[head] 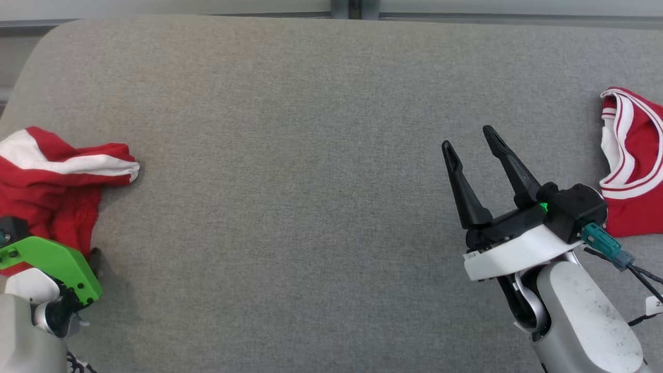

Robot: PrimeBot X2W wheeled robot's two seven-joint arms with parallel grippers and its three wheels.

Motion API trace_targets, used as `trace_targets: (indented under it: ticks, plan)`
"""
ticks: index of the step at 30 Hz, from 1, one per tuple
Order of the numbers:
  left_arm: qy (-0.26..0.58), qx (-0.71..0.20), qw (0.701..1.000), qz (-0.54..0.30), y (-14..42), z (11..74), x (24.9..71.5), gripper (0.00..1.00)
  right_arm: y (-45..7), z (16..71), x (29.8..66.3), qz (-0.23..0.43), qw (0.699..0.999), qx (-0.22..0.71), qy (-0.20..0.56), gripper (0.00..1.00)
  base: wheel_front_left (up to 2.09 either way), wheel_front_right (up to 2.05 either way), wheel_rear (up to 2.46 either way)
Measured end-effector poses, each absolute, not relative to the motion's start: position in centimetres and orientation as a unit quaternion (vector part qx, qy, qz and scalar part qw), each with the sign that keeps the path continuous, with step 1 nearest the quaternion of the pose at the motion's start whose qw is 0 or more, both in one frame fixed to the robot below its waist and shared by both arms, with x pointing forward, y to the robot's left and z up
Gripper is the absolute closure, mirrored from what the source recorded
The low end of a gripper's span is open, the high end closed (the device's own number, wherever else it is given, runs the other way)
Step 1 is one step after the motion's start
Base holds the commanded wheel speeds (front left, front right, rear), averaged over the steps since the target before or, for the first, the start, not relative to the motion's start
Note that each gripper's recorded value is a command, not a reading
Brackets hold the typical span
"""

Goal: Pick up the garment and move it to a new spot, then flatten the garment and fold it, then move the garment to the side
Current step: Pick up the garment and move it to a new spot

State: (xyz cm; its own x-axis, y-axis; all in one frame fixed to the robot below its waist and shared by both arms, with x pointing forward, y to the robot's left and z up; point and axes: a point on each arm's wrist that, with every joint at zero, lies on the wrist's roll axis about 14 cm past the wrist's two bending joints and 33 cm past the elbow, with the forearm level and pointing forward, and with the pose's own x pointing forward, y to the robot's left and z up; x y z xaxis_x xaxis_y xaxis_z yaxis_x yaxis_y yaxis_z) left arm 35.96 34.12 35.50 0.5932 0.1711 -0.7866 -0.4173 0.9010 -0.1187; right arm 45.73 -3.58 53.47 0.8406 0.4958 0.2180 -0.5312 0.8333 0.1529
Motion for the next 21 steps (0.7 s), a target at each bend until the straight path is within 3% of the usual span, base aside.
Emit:
trace_targets:
  ticks: [1,3,4,12,21]
  plan:
    - [0.424,-0.145,0.878,0.166,34.1,35.2,36.1,0.08,-3.8,53.3,45.8,0.266,0.955,0.104,-0.083,0.0,0.0,0.0,0.0]
    - [0.425,-0.141,0.878,0.166,34.2,35.0,36.7,0.76,-4.4,52.9,45.9,0.258,0.957,0.103,-0.079,0.0,0.0,0.0,0.0]
    - [0.424,-0.141,0.879,0.165,34.2,34.8,37.0,1.0,-4.7,52.8,45.9,0.255,0.959,0.102,-0.077,0.0,0.0,0.0,0.0]
    - [0.37,-0.103,0.911,0.147,34.4,37.3,39.1,1.0,-5.4,53.3,45.3,0.244,0.961,0.1,-0.08,0.0,0.0,0.0,0.0]
    - [0.219,-0.066,0.972,0.046,29.8,47.8,43.4,1.0,-6.1,55.8,43.0,0.234,0.961,0.099,-0.105,0.0,0.0,0.0,0.0]
